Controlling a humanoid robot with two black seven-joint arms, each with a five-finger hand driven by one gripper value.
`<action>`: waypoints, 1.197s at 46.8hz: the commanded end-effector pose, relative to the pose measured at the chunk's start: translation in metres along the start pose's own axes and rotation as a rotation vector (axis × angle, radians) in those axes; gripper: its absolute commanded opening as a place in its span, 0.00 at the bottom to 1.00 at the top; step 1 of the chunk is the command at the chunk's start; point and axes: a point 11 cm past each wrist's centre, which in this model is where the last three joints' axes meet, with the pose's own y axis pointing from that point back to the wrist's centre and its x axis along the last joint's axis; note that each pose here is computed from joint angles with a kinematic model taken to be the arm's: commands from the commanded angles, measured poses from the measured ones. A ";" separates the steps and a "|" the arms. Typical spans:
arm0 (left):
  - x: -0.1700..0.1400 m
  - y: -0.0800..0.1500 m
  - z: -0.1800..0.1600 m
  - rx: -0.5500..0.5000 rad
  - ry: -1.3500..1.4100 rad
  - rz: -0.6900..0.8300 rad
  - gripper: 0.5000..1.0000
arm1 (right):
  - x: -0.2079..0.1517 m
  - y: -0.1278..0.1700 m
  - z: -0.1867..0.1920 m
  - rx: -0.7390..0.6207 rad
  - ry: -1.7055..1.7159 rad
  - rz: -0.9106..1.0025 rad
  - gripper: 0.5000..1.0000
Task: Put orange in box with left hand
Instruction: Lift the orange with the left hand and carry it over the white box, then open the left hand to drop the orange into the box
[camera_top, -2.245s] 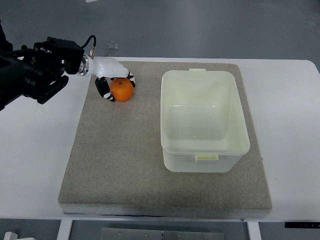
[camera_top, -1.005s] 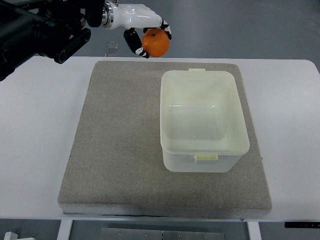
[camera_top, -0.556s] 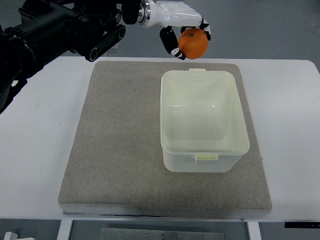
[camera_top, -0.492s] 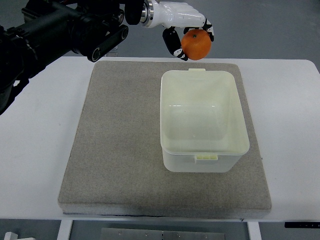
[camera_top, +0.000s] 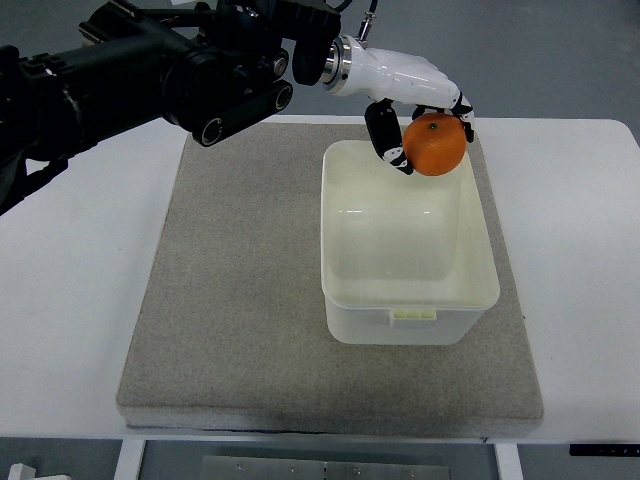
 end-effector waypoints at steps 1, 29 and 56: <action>-0.007 -0.006 0.013 -0.041 -0.006 -0.028 0.00 | 0.000 0.000 0.000 0.000 0.000 -0.001 0.89; -0.020 -0.013 0.030 -0.097 0.023 -0.067 0.55 | 0.000 0.000 0.000 0.000 0.000 -0.001 0.89; -0.016 -0.005 0.030 -0.109 0.054 -0.050 0.89 | 0.000 0.000 0.000 0.000 0.000 -0.001 0.89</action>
